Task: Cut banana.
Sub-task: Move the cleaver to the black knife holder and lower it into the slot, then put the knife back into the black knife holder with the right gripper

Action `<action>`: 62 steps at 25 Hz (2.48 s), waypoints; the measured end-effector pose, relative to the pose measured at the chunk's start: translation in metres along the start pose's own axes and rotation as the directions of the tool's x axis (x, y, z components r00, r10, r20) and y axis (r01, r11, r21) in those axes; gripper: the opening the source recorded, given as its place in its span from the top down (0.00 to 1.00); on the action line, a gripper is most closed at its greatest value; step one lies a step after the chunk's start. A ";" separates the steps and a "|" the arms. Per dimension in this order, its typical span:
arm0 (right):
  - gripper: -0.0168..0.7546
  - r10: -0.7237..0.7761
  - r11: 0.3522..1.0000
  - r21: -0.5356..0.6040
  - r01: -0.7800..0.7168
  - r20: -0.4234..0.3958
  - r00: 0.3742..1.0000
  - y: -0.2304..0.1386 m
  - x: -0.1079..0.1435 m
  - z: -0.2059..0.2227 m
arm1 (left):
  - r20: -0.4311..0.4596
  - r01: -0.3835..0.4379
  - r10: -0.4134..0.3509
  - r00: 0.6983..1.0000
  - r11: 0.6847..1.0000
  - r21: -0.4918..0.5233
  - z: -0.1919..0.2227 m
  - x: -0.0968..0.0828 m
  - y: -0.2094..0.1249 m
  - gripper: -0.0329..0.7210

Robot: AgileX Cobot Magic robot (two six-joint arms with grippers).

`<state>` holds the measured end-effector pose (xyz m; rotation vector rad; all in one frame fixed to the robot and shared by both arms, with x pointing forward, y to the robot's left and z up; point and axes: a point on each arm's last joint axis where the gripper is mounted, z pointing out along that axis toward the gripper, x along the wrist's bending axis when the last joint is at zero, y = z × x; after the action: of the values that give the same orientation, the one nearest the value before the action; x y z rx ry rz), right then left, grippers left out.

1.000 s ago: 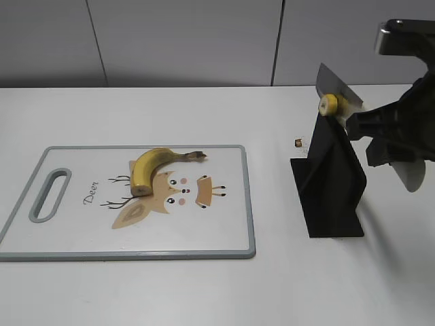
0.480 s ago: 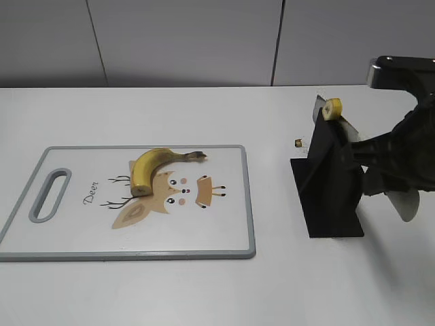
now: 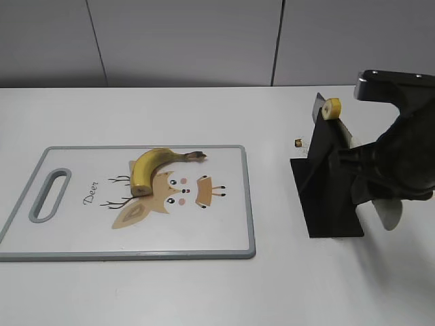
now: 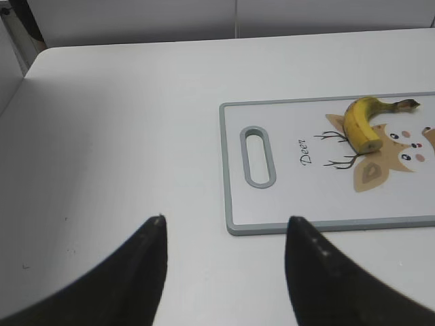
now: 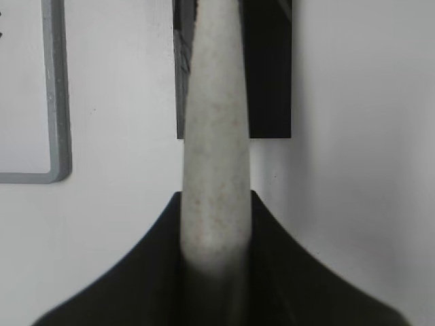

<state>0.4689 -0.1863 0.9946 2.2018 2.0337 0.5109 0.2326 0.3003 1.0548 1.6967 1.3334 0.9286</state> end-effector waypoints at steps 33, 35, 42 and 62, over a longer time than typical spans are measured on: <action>0.24 -0.301 0.894 -0.367 0.258 -0.066 0.951 -0.017 -0.012 -0.103 | 0.000 0.000 0.000 1.000 1.000 0.000 0.000 0.000 0.000 0.24; 0.24 -0.376 0.859 -0.392 0.329 -0.046 0.926 -0.025 -0.016 -0.113 | 0.000 0.000 0.000 1.000 1.000 0.000 0.000 0.000 0.000 0.24; 0.24 -0.510 0.782 -0.440 0.442 -0.043 0.859 -0.073 -0.039 -0.123 | 0.000 0.000 0.000 1.000 1.000 0.000 0.000 0.000 0.000 0.24; 0.24 -0.572 0.608 -0.669 0.427 0.003 0.820 -0.183 -0.103 -0.124 | -0.001 -0.001 0.001 1.000 1.000 0.000 0.000 0.000 0.000 0.24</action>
<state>0.2513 -0.2874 1.0386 1.1368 2.0104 1.1884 0.2327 0.3004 1.0548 1.6970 1.3337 0.9298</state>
